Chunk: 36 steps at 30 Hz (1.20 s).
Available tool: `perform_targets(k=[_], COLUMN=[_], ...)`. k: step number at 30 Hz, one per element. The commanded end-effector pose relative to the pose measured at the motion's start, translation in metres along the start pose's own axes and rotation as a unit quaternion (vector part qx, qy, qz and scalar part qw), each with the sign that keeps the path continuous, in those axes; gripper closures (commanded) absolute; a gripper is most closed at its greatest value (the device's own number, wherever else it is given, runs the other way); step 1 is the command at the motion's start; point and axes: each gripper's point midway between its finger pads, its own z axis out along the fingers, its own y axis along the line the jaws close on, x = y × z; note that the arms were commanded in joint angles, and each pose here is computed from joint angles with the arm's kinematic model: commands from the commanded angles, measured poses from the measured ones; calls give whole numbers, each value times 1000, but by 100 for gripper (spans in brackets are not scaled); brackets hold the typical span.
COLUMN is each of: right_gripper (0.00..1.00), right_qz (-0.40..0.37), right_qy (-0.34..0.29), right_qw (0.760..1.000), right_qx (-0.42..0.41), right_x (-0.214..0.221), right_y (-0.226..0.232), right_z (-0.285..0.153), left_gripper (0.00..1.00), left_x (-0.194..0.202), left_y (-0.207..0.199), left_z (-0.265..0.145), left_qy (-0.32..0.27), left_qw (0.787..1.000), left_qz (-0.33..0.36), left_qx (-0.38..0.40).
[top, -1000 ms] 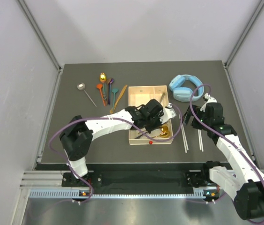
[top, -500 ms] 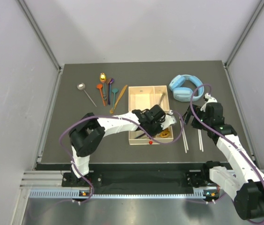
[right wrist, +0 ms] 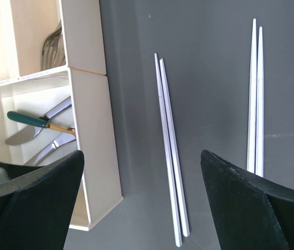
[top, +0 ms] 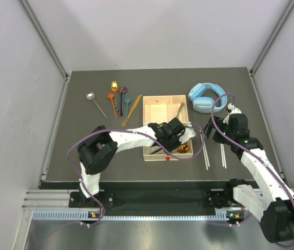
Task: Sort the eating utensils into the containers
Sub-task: Place the spoon in the storage box.
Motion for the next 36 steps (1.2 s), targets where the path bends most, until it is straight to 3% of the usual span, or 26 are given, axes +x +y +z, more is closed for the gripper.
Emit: perform_targets(k=[1, 4, 7, 9, 13, 17, 30, 36], right_gripper=[6, 7, 9, 11, 12, 14, 15, 24], right_qz=[-8, -7, 5, 6, 11, 14, -32, -29], right_qy=[-31, -23, -8, 24, 21, 36, 106, 98], right_qw=[999, 1000, 1000, 999, 998, 996, 989, 985], right_qx=[6, 11, 26, 41, 60, 75, 102, 141], right_x=[-21, -16, -10, 1, -2, 1, 28, 27], right_y=[0, -4, -10, -17, -23, -28, -18, -31], right_z=[-1, 5, 14, 23, 28, 38, 68, 69], left_gripper=[81, 78, 68, 65, 58, 55, 55, 55], left_x=[-41, -61, -81, -91, -94, -82, -43, -39], left_y=[15, 30, 57, 76, 103, 113, 110, 105], left_z=[-48, -80, -121, -157, -221, -248, -229, -228], left_qy=[-86, -136, -194, -237, -302, -334, -303, -302], left_qw=[995, 988, 971, 952, 913, 885, 888, 893], left_qz=[-27, -52, -83, -108, -161, -204, -226, -222], left_qx=[-37, -55, -110, -161, -223, -251, -260, -249])
